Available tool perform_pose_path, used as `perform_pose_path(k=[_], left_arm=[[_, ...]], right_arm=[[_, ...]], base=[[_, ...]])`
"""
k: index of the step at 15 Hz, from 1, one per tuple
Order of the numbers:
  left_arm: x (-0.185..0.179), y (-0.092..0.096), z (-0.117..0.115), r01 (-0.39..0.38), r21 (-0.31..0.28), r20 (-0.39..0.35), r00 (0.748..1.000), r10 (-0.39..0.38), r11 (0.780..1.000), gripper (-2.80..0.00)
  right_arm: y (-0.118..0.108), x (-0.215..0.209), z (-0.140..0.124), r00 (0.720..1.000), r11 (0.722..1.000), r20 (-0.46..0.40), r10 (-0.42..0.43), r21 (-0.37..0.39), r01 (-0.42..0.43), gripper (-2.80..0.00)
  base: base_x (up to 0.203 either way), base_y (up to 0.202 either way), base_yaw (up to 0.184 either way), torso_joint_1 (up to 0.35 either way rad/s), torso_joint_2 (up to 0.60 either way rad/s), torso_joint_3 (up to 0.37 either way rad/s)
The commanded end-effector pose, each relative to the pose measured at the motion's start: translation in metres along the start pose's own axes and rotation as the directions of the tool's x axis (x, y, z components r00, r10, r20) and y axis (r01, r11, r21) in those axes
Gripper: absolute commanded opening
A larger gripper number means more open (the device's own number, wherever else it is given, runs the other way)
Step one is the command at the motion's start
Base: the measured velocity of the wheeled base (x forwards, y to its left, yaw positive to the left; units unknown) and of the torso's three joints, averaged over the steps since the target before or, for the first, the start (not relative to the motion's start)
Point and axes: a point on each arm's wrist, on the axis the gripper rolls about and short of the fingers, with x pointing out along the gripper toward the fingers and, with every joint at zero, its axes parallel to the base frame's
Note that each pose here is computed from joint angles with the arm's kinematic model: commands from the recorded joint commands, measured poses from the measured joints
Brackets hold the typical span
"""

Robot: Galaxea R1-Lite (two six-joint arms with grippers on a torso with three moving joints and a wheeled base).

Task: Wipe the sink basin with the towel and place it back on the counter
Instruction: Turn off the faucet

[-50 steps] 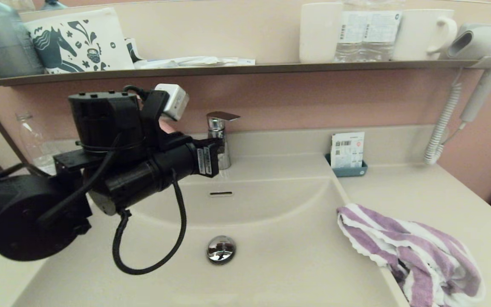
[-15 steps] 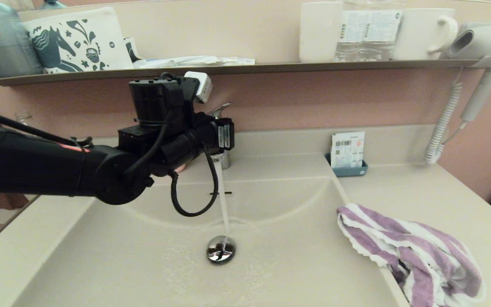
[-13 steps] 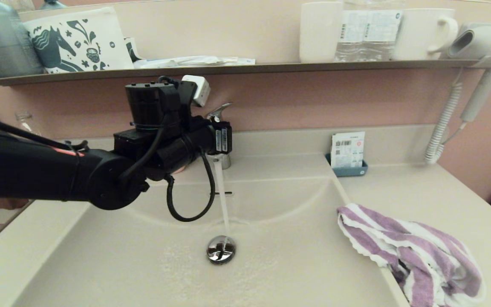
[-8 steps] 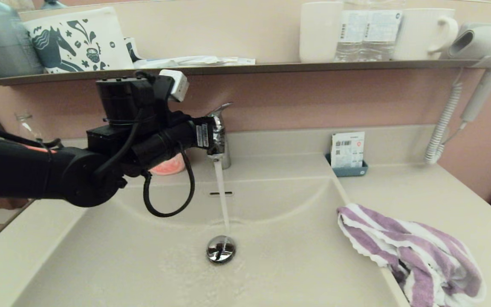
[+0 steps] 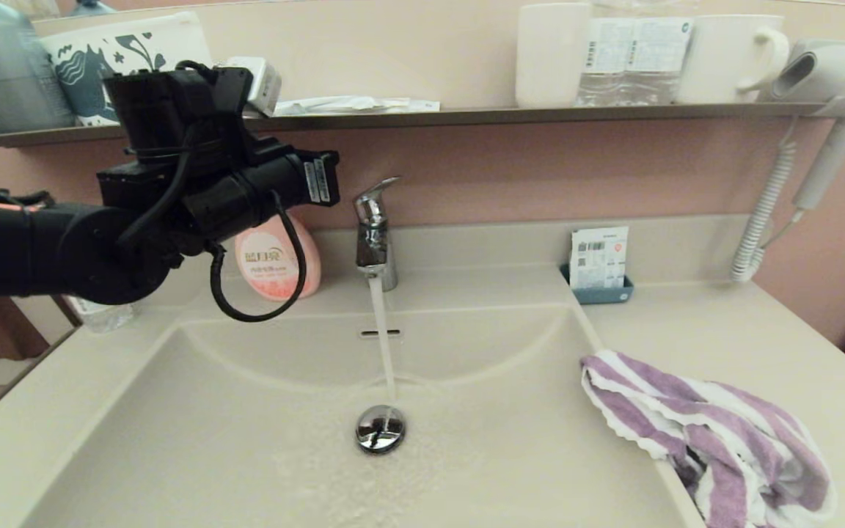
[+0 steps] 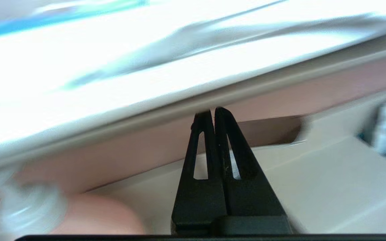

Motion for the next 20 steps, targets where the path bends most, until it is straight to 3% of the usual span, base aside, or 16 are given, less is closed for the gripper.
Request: perform_pose_path(k=[1, 5, 8, 15, 20], left_arm=[[0.007, -0.009, 0.002, 0.025, -0.001, 0.004, 1.0, -0.024, 1.0, -2.8], [0.026, -0.029, 0.001, 0.051, 0.0, 0.011, 0.999, -0.051, 0.999, -2.8], [0.037, -0.04, -0.007, 0.064, 0.001, -0.032, 0.997, -0.064, 0.998, -2.8], [0.036, -0.037, -0.015, 0.065, -0.004, -0.056, 0.996, -0.065, 0.998, -2.8], [0.016, -0.045, -0.036, 0.094, -0.01, -0.135, 0.986, -0.094, 0.996, -2.8]], right_arm=[[0.0, 0.0, 0.0, 1.0, 1.0, -0.001, -0.001, 0.001, 0.001, -2.8], [0.0, 0.0, 0.0, 1.0, 1.0, -0.001, -0.001, 0.001, 0.001, -2.8], [0.0, 0.0, 0.0, 1.0, 1.0, -0.001, -0.001, 0.001, 0.001, -2.8], [0.0, 0.0, 0.0, 1.0, 1.0, -0.002, -0.001, 0.001, 0.001, -2.8], [0.0, 0.0, 0.0, 1.0, 1.0, -0.001, -0.001, 0.001, 0.001, -2.8]], base=[[0.0, 0.0, 0.0, 0.0, 0.0, 0.0], [0.0, 0.0, 0.0, 0.0, 0.0, 0.0], [0.0, 0.0, 0.0, 0.0, 0.0, 0.0], [0.0, 0.0, 0.0, 0.0, 0.0, 0.0], [0.0, 0.0, 0.0, 0.0, 0.0, 0.0]])
